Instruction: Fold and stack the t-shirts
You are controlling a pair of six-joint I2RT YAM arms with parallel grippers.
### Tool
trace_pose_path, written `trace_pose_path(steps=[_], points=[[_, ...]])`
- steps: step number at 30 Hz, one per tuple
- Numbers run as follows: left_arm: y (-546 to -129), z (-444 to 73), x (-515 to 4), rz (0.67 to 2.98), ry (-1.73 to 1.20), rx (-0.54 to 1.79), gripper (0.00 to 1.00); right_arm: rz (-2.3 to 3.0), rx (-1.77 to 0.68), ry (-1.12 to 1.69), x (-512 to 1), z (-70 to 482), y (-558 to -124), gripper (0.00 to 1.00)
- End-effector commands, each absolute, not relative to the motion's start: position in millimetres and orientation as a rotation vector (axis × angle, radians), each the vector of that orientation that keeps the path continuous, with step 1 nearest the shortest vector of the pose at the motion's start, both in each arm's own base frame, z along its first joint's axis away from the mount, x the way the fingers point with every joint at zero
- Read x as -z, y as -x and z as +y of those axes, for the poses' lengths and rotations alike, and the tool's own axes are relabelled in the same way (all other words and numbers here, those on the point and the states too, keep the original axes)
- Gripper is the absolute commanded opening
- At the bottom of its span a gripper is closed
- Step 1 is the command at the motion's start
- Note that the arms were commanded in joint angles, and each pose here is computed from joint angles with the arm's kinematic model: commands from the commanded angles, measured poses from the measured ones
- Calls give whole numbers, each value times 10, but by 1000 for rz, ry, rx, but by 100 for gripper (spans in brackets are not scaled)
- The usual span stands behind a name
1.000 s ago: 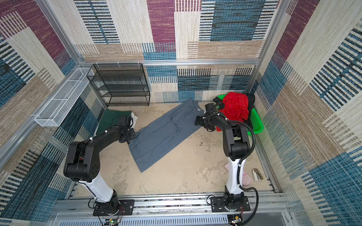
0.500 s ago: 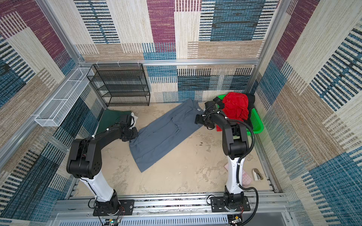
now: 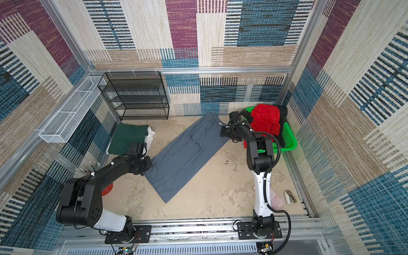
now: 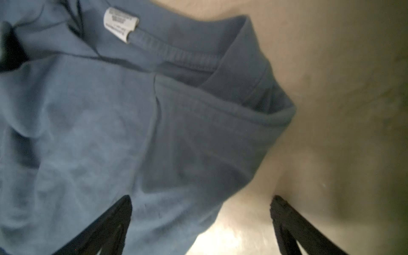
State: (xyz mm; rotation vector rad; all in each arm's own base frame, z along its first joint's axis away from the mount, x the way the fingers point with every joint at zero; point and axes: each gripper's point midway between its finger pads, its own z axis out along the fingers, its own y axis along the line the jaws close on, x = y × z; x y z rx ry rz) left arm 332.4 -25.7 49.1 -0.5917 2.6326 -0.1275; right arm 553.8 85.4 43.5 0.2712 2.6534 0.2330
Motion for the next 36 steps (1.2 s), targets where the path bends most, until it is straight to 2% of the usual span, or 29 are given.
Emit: trace_pose_path(steps=[1, 3, 4, 13, 21, 26, 28, 30, 32, 33, 34, 35, 36], points=[[-3154, -227, -460, 2654, 658, 116, 0, 2664, -199, -265, -391, 876, -5633, 99], [-3044, -240, -445, 2653, 679, 140, 0, 2660, -203, -250, -384, 939, -5707, 98], [-2972, -235, -434, 2647, 699, 146, 0, 2659, -221, -238, -380, 994, -5743, 94], [-2553, -263, -512, 2579, 798, 251, 0, 2640, -282, -193, -292, 1256, -6036, 87], [-2057, -308, -353, 2590, 925, 330, 0, 2624, -380, -196, -129, 1482, -6175, 86], [-1845, -395, -303, 2546, 1029, 440, 0, 2569, -436, -191, -197, 1567, -6331, 86], [-1819, -438, -328, 2524, 1035, 484, 7, 2553, -451, -181, -213, 1586, -6368, 86], [-1829, -460, -414, 2504, 1001, 508, 19, 2545, -459, -172, -216, 1598, -6386, 86], [-1845, -434, -542, 2495, 950, 487, 41, 2537, -444, -173, -253, 1570, -6397, 89], [-1846, -403, -597, 2494, 929, 459, 49, 2530, -432, -177, -300, 1550, -6404, 93], [-1853, -374, -655, 2493, 907, 432, 56, 2522, -420, -181, -355, 1519, -6410, 98], [-1866, -345, -697, 2490, 883, 405, 64, 2509, -402, -189, -444, 1477, -6418, 99], [-1897, -350, -735, 2483, 861, 407, 66, 2498, -389, -192, -524, 1450, -6415, 98]])
